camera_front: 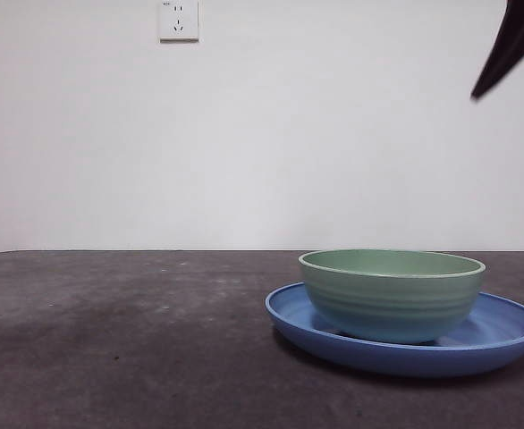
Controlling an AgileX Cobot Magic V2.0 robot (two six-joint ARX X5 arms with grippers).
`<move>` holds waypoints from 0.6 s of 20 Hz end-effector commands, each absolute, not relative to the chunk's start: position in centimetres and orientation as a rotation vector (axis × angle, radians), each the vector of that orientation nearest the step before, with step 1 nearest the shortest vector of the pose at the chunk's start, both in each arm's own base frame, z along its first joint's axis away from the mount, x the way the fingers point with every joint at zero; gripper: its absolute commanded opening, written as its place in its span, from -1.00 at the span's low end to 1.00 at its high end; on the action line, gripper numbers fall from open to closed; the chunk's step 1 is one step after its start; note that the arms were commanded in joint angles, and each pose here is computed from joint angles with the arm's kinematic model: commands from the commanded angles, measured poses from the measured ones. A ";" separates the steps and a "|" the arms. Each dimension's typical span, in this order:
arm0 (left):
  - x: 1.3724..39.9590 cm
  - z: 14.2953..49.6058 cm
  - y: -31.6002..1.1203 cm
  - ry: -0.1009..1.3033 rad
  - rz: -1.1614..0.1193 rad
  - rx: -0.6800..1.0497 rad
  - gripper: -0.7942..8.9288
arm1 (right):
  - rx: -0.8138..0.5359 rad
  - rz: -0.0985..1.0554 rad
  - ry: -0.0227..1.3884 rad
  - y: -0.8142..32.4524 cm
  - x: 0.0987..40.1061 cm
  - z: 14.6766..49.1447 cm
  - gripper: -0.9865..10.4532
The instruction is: Place the green bowl on the blue plate
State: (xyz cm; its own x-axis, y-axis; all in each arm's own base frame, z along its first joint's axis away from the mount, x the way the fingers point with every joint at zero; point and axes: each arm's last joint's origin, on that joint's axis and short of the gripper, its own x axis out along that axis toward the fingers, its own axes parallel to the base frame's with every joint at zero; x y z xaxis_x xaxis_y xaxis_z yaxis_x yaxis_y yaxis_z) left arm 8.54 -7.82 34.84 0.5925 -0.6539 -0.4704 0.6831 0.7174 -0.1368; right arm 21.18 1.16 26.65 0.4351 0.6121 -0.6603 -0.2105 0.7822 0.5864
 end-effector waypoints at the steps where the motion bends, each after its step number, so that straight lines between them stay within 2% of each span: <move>1: 8.5 35.2 -7.9 0.510 -0.784 0.046 0.52 | 0.445 0.528 1.029 0.7 23.1 25.3 0.09; 5: 8.5 35.2 -7.9 0.510 -0.784 0.046 0.52 | 0.454 0.530 1.140 0.3 25.3 21.8 -0.21; 12: 8.5 35.2 -7.9 0.510 -0.784 0.046 0.52 | 0.489 0.553 1.238 0.2 27.6 17.5 -0.32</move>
